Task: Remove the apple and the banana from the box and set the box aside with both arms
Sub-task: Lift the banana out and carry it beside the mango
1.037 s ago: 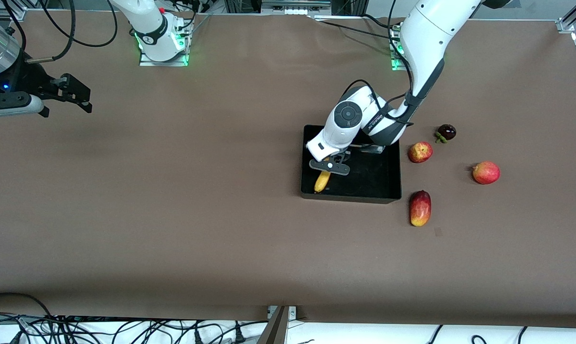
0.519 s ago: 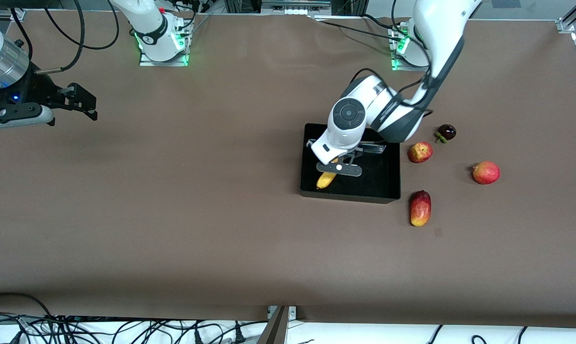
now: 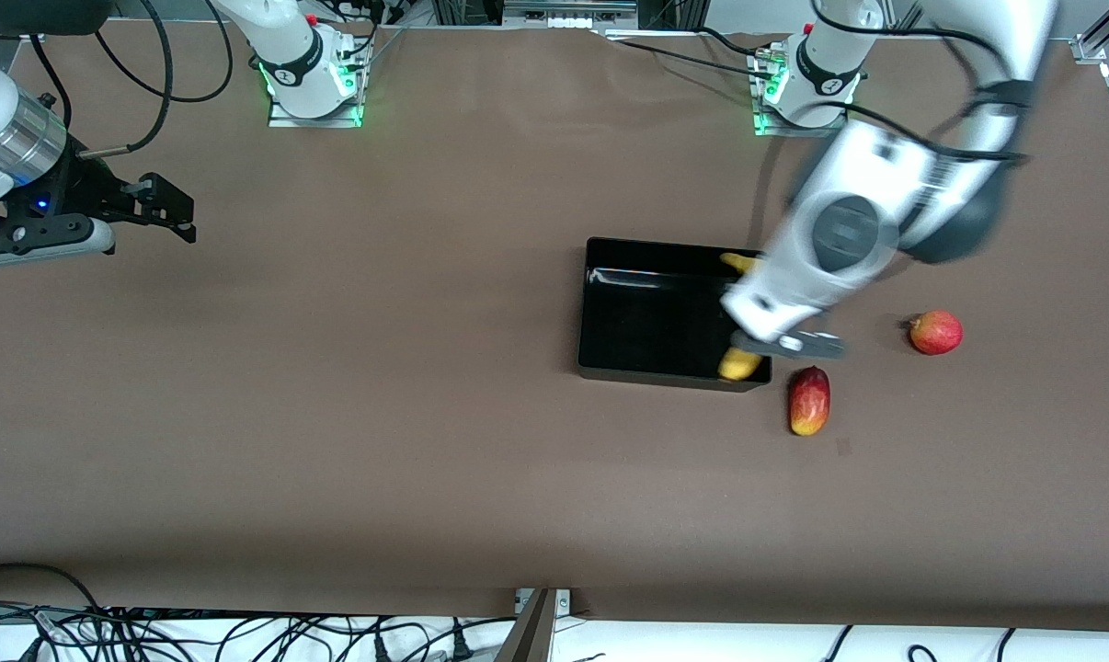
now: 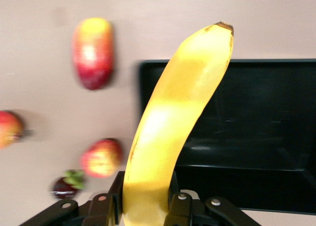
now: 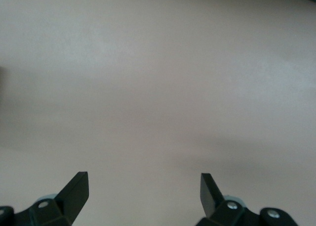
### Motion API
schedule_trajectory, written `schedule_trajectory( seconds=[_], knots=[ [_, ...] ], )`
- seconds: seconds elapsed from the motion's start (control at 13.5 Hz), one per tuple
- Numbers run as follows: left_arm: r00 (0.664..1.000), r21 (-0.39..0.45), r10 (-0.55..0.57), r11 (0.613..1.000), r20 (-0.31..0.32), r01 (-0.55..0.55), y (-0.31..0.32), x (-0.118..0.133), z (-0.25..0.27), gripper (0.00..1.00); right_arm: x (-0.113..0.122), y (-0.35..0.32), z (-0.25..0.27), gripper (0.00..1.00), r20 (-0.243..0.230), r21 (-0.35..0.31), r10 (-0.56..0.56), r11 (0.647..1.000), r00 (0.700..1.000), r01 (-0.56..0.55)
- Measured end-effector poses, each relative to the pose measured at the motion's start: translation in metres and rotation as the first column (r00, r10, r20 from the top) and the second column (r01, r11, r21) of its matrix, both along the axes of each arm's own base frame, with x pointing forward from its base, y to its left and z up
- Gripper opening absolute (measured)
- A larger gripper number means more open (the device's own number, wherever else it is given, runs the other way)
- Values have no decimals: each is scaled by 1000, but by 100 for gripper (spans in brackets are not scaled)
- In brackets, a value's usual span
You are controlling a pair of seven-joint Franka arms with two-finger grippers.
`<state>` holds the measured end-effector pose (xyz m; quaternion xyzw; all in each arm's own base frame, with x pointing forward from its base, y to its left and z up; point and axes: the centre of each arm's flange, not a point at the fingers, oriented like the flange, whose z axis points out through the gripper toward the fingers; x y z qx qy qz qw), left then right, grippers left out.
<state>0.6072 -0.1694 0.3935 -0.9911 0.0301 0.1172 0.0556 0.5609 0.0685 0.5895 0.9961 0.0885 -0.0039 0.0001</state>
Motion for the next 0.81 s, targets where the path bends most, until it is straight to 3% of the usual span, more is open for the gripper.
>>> schedule_trajectory(
  seconds=[0.22,0.37,0.81],
  knots=[
    [998,10,57,998,-38,-57,100,15,-22,37,-8,30,-22,100,-111,-15,53,998,992,-55],
    [995,15,100,995,-18,-100,138,19,-48,37,-7,67,-42,100,-139,-18,89,996,986,-92],
    [986,-35,115,993,122,-112,174,14,-152,37,5,229,-157,100,-82,-7,-93,996,992,92]
  ],
)
